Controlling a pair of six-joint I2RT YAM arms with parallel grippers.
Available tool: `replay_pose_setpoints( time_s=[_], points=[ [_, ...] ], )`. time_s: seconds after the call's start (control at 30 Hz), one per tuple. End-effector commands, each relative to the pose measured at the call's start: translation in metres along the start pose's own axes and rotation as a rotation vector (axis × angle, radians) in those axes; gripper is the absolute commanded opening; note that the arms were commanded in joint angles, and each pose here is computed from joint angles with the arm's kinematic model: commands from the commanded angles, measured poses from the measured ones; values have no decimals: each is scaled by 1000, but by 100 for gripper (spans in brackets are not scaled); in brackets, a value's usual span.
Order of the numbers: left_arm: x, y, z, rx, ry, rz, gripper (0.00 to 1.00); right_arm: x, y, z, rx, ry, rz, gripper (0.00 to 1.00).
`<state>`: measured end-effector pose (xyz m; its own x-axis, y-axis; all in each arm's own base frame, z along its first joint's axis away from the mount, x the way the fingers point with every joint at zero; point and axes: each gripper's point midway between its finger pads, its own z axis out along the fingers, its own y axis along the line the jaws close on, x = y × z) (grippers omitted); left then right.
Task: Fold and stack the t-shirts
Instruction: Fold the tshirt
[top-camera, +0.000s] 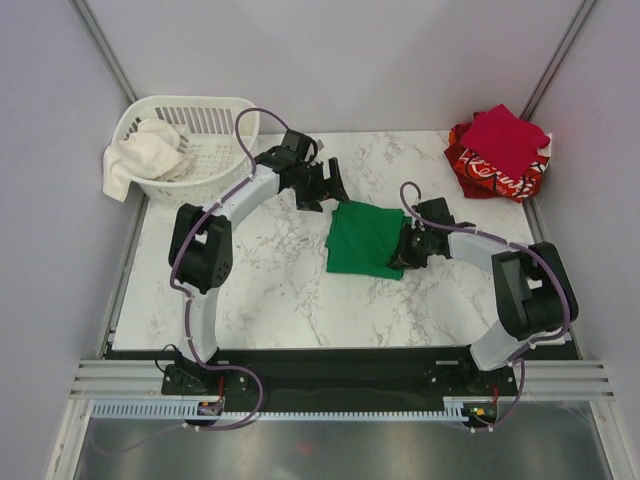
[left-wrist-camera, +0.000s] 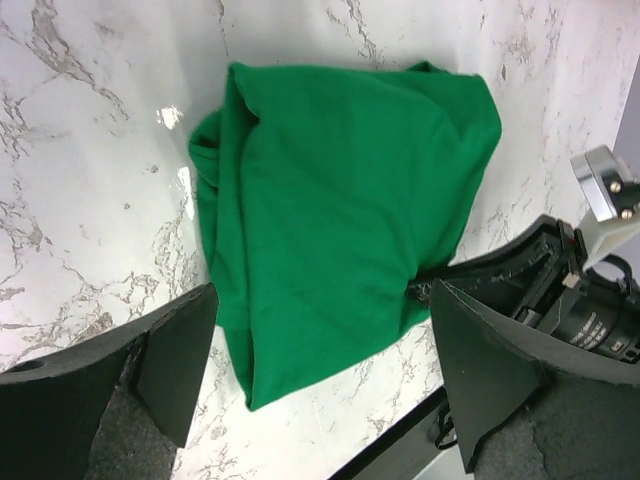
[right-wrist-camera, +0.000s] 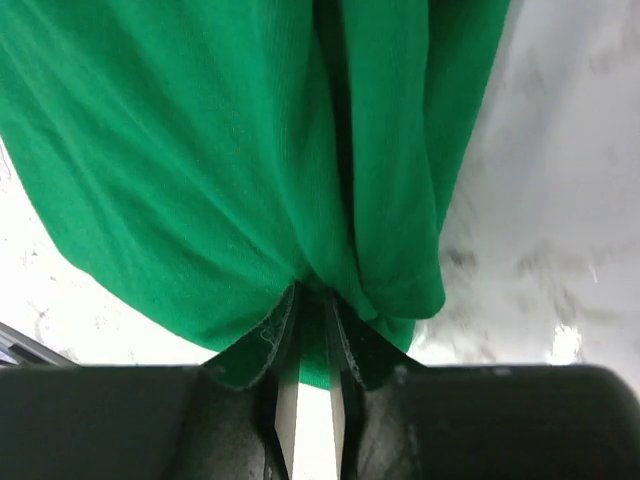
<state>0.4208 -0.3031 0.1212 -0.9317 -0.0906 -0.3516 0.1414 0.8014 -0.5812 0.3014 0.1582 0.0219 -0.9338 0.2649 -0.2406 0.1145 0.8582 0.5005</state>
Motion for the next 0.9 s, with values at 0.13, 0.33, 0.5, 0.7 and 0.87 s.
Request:
replay_pose_setpoints(
  time_s=[0.13,0.33,0.5,0.7,0.87],
  points=[
    [2,-2,-10,-29,-38,83,92,10,3,-28,16,-91,5,55],
    [24,-16,-38,-99,-100,166,92,-55,61,-103,-29,-287,-125,77],
    [67,-31,-44,-140,-105,223,92,-94,80,-102,-36,-317,-151,55],
    [109,-18,-27,-162,-35,230,92,-115,58,-53,19,-259,-101,10],
    [118,-32,8,-88,-11,227,90,-131,26,-26,94,-236,-77,3]
  ],
)
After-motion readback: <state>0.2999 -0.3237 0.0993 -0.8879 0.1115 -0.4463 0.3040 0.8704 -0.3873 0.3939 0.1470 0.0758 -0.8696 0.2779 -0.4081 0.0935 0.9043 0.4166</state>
